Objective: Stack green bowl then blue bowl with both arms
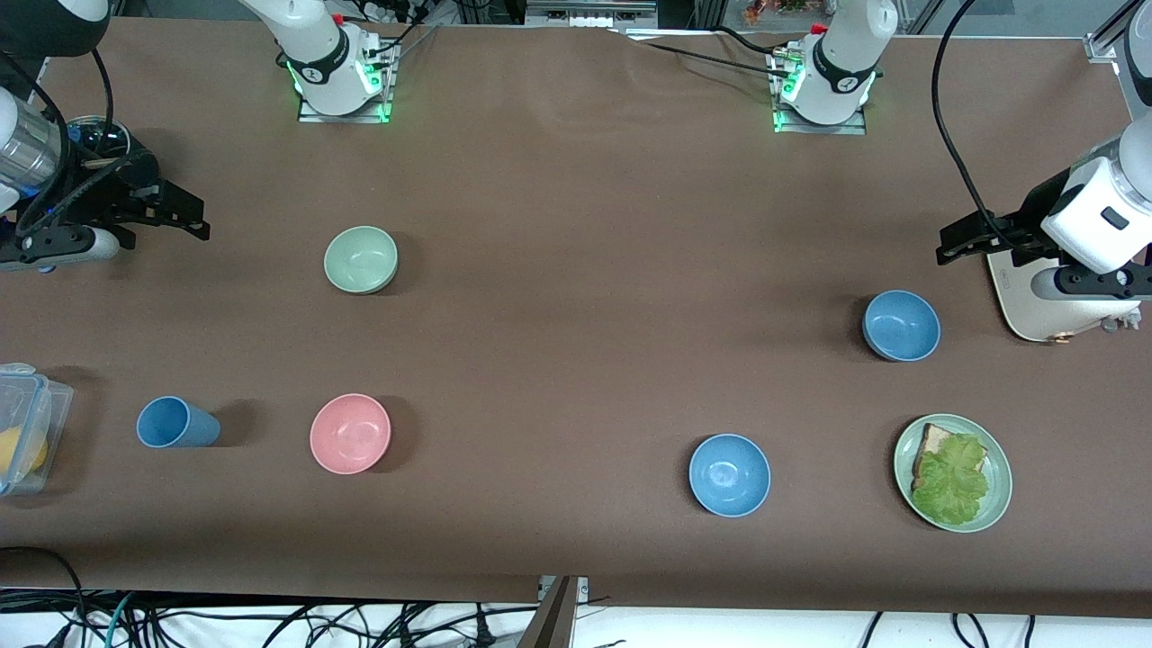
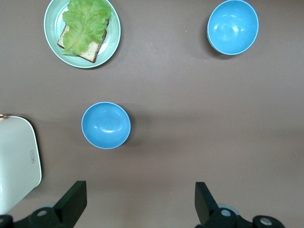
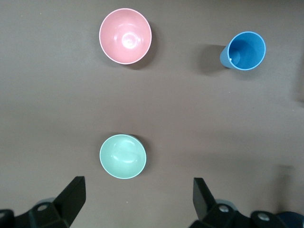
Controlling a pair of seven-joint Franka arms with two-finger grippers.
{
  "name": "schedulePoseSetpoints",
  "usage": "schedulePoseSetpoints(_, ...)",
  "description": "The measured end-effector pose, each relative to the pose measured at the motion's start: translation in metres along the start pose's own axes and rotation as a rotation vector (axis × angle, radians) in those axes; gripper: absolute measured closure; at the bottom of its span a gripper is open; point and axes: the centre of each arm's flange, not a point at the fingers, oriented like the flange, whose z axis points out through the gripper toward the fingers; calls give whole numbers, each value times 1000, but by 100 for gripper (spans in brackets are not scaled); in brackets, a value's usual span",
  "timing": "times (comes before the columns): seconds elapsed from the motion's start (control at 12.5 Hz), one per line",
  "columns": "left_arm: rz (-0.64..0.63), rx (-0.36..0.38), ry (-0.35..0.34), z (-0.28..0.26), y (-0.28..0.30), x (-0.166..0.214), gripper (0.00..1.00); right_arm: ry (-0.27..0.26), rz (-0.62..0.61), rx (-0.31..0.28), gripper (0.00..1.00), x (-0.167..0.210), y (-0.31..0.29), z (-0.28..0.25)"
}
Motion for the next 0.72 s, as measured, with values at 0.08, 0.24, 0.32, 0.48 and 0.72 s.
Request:
schedulePoseSetpoints(0.08, 0, 0, 0, 0, 0, 0, 0, -6, 0, 0, 0, -1, 0, 1)
schedulePoseSetpoints(0.24, 0, 0, 0, 0, 0, 0, 0, -17, 0, 1, 0, -2, 0, 1)
schedulePoseSetpoints(0.32, 0, 0, 0, 0, 0, 0, 0, -18, 0, 1, 0, -2, 0, 2)
schedulePoseSetpoints(0.48, 0, 0, 0, 0, 0, 0, 0, -18, 0, 1, 0, -2, 0, 2)
schedulePoseSetpoints(0.72, 0, 0, 0, 0, 0, 0, 0, -21, 0, 1, 0, -2, 0, 2)
